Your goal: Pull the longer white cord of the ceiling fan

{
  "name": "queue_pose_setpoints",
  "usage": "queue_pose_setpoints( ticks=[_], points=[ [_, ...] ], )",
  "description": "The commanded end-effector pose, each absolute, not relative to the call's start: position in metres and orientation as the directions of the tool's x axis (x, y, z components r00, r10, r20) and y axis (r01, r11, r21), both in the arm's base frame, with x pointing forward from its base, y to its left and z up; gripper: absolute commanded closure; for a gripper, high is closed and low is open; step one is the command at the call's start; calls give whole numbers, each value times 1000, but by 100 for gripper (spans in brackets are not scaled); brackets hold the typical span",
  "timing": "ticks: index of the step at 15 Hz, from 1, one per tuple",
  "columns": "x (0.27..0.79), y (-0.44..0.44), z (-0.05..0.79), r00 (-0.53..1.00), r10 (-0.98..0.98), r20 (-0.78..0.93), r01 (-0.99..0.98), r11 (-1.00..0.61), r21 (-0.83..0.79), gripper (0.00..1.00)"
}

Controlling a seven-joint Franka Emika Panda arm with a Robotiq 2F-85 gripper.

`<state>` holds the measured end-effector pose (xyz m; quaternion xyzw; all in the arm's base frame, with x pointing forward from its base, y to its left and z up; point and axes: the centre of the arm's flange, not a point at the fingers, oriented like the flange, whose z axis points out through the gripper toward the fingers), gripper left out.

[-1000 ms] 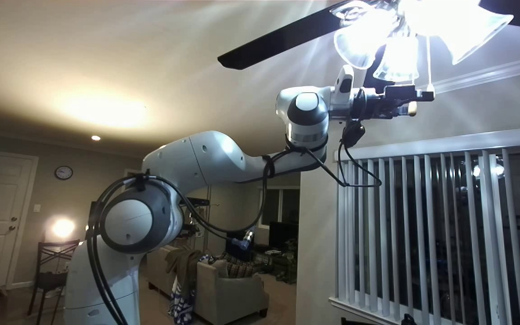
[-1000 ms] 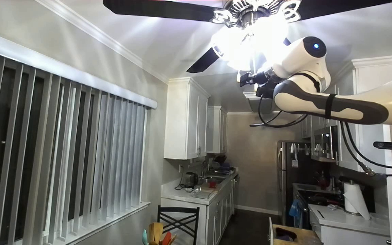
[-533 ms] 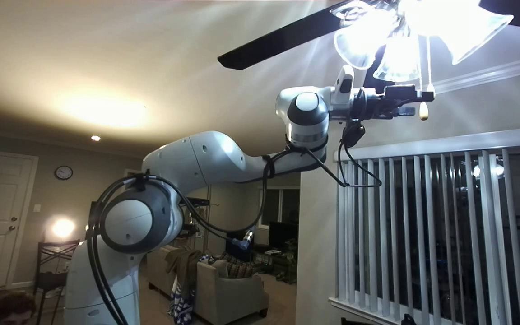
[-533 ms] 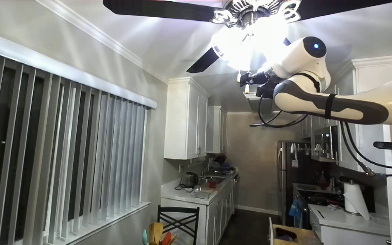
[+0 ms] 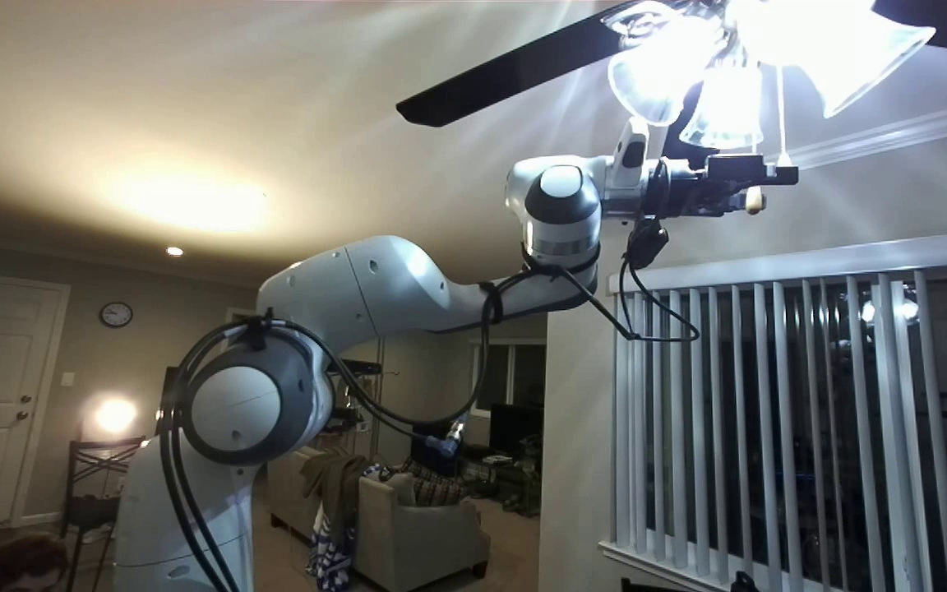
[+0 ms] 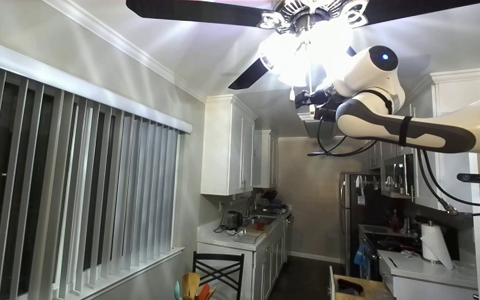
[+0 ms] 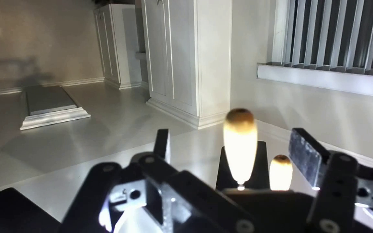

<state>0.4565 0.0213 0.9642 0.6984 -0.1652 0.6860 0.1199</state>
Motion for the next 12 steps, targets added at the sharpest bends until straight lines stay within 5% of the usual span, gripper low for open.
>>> queue_pose_setpoints(
  ticks=[1, 9, 12],
  points=[
    [455, 14, 974, -26, -86, 996, -420, -903, -89, 32],
    [455, 10, 975, -21, -86, 996, -425, -901, -86, 86],
    [454, 10, 975, -23, -84, 996, -426, -900, -86, 98]
  ],
)
